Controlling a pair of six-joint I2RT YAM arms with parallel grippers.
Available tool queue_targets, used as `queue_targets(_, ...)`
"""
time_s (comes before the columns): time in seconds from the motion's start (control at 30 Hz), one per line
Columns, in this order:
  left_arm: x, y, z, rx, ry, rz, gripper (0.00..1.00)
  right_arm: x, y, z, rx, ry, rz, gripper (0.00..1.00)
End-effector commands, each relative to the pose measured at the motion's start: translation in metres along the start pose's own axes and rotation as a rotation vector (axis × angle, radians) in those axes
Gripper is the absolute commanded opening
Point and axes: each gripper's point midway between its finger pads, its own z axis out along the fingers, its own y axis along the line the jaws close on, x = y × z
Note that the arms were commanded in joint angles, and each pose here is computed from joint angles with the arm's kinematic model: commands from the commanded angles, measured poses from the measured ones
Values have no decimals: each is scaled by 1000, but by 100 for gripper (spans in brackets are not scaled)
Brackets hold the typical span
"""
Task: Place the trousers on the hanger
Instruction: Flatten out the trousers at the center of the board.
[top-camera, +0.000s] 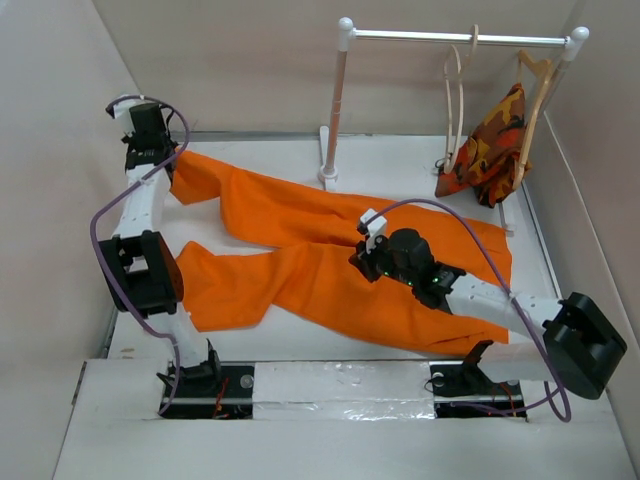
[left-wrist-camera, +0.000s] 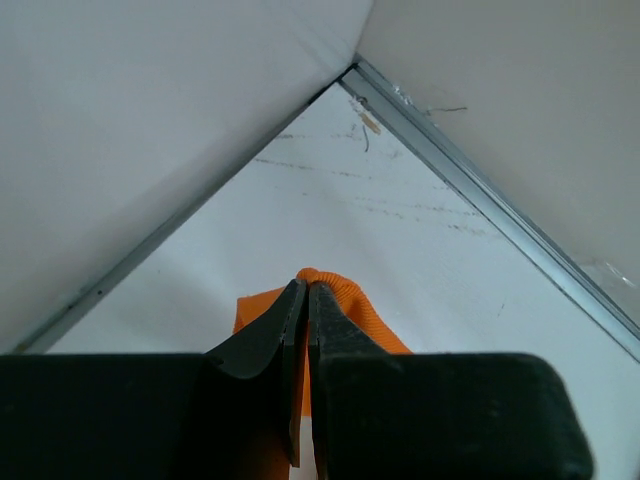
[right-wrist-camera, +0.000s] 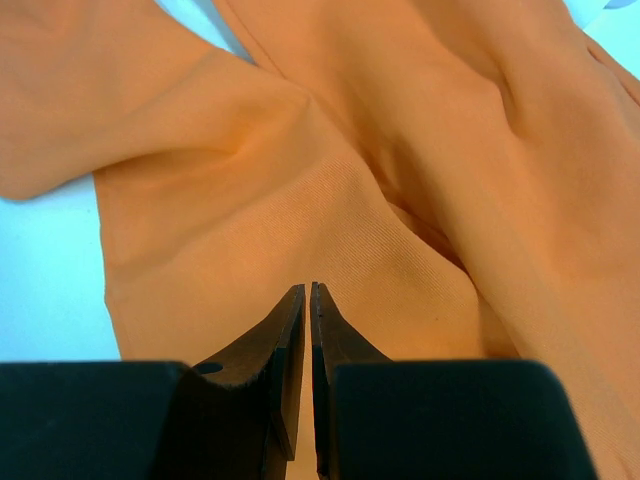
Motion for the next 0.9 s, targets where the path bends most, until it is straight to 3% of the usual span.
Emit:
queue_targets(0.0, -71, -27, -7, 91, -172, 11, 0, -10, -2, 8, 26, -29, -15, 12)
queue_targets(0.07, -92, -39, 1, 89, -185, 8, 0, -8, -3, 10, 31, -20, -14, 12)
queue_targets(0.27, -89, -33, 21, 9, -152, 78, 0, -2, -10, 13, 67, 4, -13, 12)
queue_targets(0.63, -99, 7, -58, -88, -298, 53, 0, -13, -7, 4, 56, -38, -13, 12)
queue_targets(0.87, -87, 14, -34, -183, -237, 118, 0, -26, -10, -14, 73, -100, 2, 12)
